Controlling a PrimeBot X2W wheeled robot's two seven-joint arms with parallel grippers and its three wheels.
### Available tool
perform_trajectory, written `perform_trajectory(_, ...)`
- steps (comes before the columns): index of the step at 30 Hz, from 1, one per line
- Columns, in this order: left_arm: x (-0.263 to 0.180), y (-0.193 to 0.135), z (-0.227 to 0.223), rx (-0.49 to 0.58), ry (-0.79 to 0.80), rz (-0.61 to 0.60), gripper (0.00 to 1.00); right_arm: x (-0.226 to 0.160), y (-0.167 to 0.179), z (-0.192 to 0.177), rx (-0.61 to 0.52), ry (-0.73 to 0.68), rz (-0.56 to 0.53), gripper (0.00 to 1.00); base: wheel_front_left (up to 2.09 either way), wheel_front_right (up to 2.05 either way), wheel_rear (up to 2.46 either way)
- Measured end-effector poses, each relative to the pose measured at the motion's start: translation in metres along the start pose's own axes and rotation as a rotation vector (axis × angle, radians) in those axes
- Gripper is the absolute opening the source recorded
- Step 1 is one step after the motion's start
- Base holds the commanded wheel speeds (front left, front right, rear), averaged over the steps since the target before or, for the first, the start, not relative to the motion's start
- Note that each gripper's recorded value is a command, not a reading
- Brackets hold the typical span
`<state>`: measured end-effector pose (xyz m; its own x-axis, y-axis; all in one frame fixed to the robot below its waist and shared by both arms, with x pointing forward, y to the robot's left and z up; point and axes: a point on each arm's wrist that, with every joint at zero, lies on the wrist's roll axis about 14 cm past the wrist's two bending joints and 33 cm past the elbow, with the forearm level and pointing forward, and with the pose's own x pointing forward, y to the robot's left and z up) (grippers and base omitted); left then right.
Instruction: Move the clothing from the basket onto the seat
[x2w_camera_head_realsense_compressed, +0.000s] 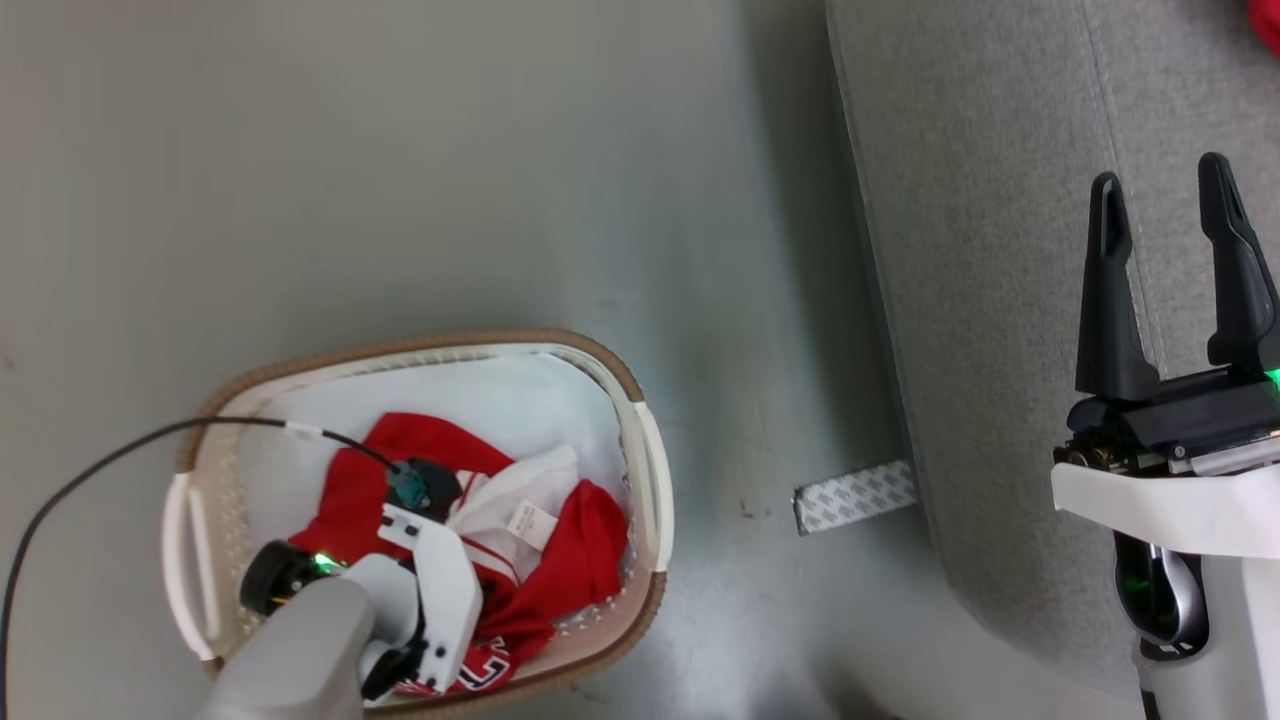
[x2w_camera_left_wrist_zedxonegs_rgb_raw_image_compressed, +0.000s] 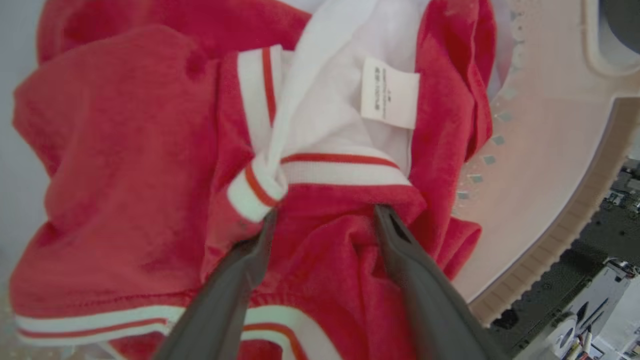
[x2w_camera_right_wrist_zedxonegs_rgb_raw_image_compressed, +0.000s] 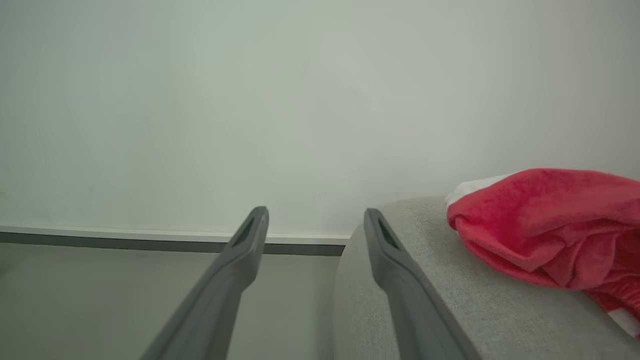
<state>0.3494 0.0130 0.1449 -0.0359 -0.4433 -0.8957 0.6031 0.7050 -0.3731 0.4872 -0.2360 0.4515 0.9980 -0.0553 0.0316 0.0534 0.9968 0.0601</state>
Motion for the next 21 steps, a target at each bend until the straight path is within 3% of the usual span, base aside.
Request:
perform_trajectory(8,0.031,0.006,-0.021,0.043,0.126,-0.035,1.0,-0.002,-0.015,-0.028,-0.039,0.072,-0.032,1.0,0.0,0.0,0.0)
perform_trajectory(9,0.033,0.005,-0.022,0.047,0.132,-0.041,0.69,-0.003,-0.017,-0.029,-0.043,0.077,-0.037,1.0,0.0,0.0,0.0)
perform_trajectory(10,0.035,0.003,-0.022,0.052,0.137,-0.048,0.28,-0.004,-0.018,-0.031,-0.044,0.084,-0.04,1.0,0.0,0.0,0.0)
perform_trajectory(11,0.036,0.0,-0.023,0.056,0.139,-0.056,0.0,-0.005,-0.019,-0.031,-0.044,0.087,-0.043,1.0,0.0,0.0,0.0)
perform_trajectory(21,0.016,-0.018,0.006,0.09,-0.005,-0.072,0.0,-0.006,-0.02,-0.003,-0.039,0.023,-0.051,1.0,0.0,0.0,0.0)
